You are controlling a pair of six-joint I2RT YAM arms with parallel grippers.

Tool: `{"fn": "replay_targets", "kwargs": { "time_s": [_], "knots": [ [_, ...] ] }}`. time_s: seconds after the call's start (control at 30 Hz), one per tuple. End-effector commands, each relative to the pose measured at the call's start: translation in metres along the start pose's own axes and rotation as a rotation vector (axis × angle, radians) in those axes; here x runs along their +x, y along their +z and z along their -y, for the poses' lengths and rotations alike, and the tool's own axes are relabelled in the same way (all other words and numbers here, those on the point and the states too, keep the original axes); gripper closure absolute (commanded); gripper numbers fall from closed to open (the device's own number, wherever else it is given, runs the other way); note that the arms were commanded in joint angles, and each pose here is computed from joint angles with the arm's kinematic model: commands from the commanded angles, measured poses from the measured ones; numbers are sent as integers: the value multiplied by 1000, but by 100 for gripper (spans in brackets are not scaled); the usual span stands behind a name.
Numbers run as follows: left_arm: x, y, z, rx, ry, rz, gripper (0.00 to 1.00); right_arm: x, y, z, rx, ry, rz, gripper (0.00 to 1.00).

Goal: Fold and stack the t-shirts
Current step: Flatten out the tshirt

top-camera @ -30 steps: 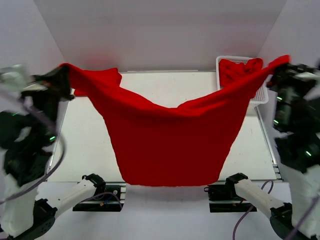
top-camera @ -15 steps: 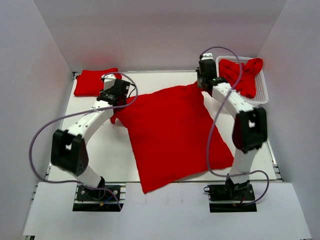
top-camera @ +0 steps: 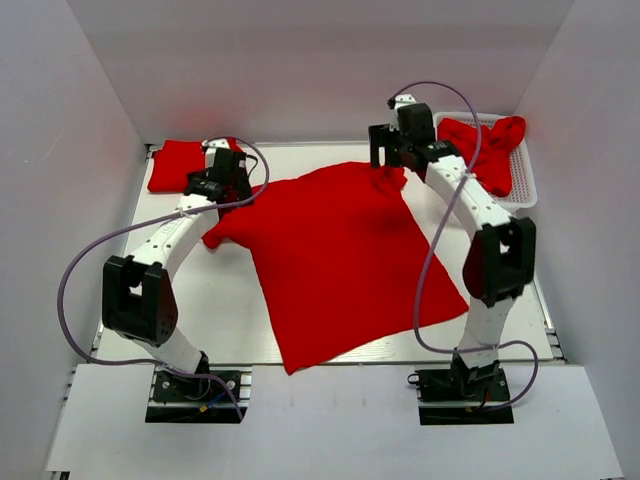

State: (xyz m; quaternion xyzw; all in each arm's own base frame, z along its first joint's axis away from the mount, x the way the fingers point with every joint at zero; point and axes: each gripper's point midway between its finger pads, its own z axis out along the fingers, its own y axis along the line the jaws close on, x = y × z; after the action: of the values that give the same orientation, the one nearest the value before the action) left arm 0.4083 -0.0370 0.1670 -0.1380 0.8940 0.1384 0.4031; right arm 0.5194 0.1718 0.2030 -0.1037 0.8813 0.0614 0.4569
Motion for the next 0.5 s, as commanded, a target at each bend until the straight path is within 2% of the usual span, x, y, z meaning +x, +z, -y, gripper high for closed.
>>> {"fn": "replay_targets", "kwargs": {
  "time_s": [0.0,0.03,0.1,0.13,0.17,0.23,0.3,0.33,0.43,0.47],
  "knots": [
    [-34,-5,40,216,56,92,0,-3,-50,-33,-144,11,5,10],
    [-35,-2,48,242,74,94,0,34,-55,-42,-179,43,-75,10],
    [-29,13,68,295,93,73,0,50,-73,-53,-222,65,-93,10],
    [-29,20,74,306,104,69,0,99,-77,-55,-228,120,-195,10],
    [-26,26,79,312,110,54,0,112,-81,-57,-232,130,-215,10],
    [-11,49,91,304,140,-10,0,163,-97,-52,-190,200,-307,10],
    [-6,62,99,295,156,-43,0,193,-114,-51,-179,232,-357,10],
    [14,76,101,277,184,-103,0,219,-119,-52,-175,277,-415,10],
    [33,90,106,269,183,-164,0,237,-128,-47,-158,307,-415,10],
    [36,95,103,258,167,-176,0,253,-131,-40,-121,306,-451,10]
  ]
}}
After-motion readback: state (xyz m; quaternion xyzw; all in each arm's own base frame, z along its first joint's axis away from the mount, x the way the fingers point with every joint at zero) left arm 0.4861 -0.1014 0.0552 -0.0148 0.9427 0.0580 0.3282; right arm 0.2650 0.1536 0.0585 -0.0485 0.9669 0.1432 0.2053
